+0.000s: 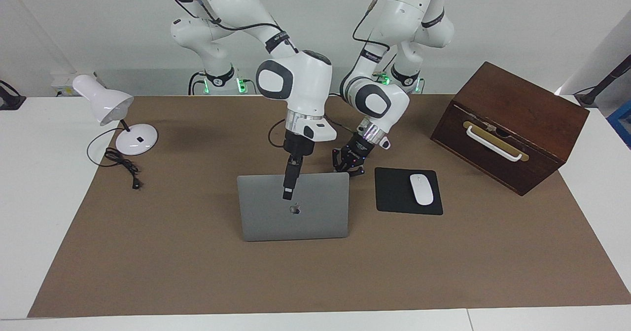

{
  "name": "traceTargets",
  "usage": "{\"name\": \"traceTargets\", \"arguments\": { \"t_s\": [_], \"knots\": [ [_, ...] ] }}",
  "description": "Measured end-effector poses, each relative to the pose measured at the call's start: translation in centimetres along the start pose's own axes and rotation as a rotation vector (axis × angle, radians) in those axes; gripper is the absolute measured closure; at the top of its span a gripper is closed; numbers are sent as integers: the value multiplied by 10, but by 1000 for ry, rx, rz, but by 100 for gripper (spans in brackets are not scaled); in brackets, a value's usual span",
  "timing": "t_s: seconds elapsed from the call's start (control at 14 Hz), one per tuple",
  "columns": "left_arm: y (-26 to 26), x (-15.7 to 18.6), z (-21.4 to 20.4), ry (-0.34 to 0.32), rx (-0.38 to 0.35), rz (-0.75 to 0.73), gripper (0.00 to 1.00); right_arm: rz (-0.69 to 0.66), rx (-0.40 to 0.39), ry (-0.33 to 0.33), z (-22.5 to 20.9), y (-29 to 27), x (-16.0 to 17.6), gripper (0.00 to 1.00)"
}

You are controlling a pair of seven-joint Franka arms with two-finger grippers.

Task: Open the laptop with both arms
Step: 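Raise the lid with the right gripper, pushing it away from the robot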

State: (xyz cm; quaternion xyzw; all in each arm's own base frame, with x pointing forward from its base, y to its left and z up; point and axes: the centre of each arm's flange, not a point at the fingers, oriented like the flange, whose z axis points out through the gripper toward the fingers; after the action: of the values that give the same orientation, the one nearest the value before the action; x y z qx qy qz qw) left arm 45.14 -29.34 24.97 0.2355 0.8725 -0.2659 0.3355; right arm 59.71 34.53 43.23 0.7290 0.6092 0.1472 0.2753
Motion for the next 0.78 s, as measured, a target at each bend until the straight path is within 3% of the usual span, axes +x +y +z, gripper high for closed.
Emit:
{"name": "traceTargets", "arguments": {
  "t_s": [0.78],
  "knots": [
    [0, 0, 0, 0, 0, 11, 99, -56, -17, -2, -5, 16, 0, 0]
  ]
}}
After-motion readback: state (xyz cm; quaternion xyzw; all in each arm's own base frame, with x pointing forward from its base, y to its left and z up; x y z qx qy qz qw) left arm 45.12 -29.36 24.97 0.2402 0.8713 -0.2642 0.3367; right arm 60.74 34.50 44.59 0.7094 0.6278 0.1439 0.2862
